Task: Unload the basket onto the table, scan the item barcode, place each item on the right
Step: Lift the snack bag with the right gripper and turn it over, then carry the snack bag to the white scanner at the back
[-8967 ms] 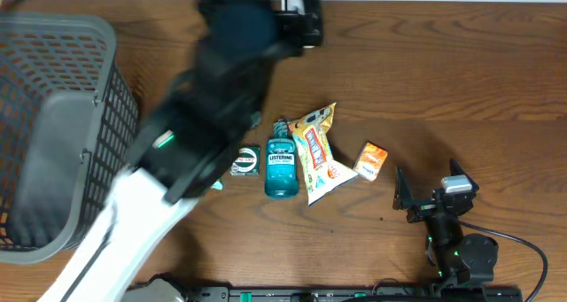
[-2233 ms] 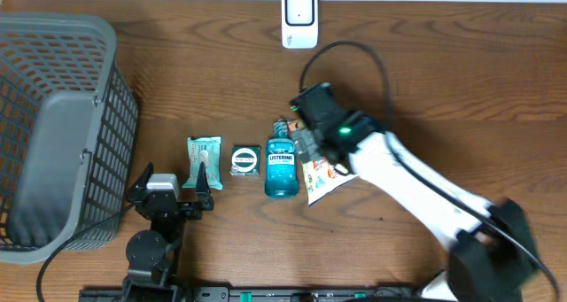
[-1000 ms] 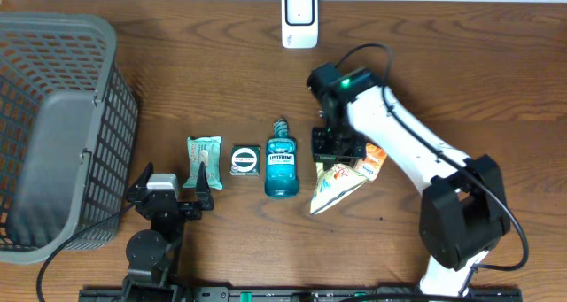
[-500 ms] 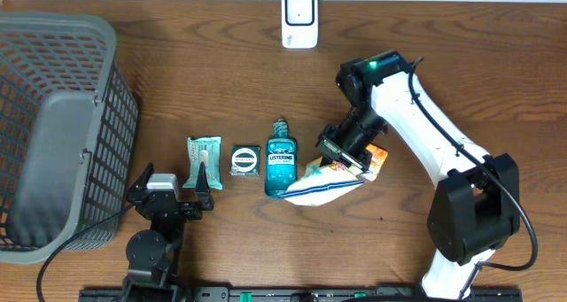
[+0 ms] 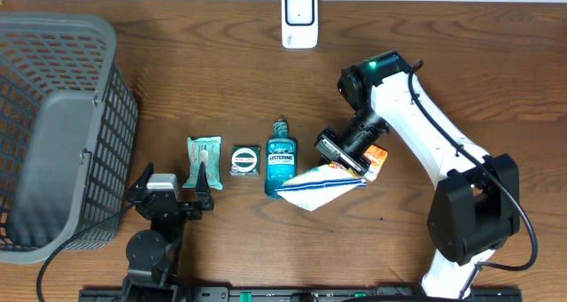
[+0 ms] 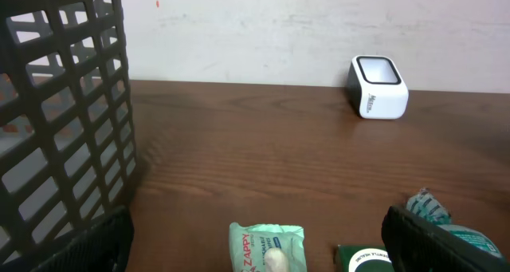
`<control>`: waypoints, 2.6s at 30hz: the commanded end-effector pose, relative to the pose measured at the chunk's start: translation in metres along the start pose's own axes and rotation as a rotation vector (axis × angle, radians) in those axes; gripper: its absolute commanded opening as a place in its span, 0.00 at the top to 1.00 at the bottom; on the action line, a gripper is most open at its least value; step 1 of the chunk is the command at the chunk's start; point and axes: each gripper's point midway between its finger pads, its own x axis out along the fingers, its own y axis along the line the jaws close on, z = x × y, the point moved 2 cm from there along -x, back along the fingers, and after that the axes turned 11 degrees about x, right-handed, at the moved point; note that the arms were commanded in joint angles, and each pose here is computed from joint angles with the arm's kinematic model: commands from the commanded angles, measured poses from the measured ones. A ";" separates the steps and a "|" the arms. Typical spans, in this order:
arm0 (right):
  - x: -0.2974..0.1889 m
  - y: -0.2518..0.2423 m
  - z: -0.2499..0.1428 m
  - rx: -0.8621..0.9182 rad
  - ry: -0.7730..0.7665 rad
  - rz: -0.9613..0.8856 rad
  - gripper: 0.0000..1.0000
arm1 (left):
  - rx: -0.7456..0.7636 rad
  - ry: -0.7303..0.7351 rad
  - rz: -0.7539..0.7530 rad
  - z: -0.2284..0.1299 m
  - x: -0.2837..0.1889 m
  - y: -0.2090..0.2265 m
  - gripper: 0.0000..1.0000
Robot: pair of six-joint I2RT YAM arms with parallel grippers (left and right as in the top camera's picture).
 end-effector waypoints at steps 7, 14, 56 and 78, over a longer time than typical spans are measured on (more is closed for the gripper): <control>-0.012 0.007 0.007 0.590 -0.023 0.068 0.99 | 0.008 0.056 0.006 -0.017 0.001 0.000 0.03; -0.017 0.003 0.024 1.055 -0.105 0.103 0.99 | 0.008 0.056 0.006 -0.018 0.001 0.000 0.02; -0.075 0.057 0.117 0.895 -0.505 0.560 0.99 | 0.008 0.056 0.006 -0.017 0.001 0.000 0.02; -0.158 0.133 0.130 0.434 -1.137 0.986 0.99 | 0.008 0.056 0.006 -0.018 0.001 0.000 0.02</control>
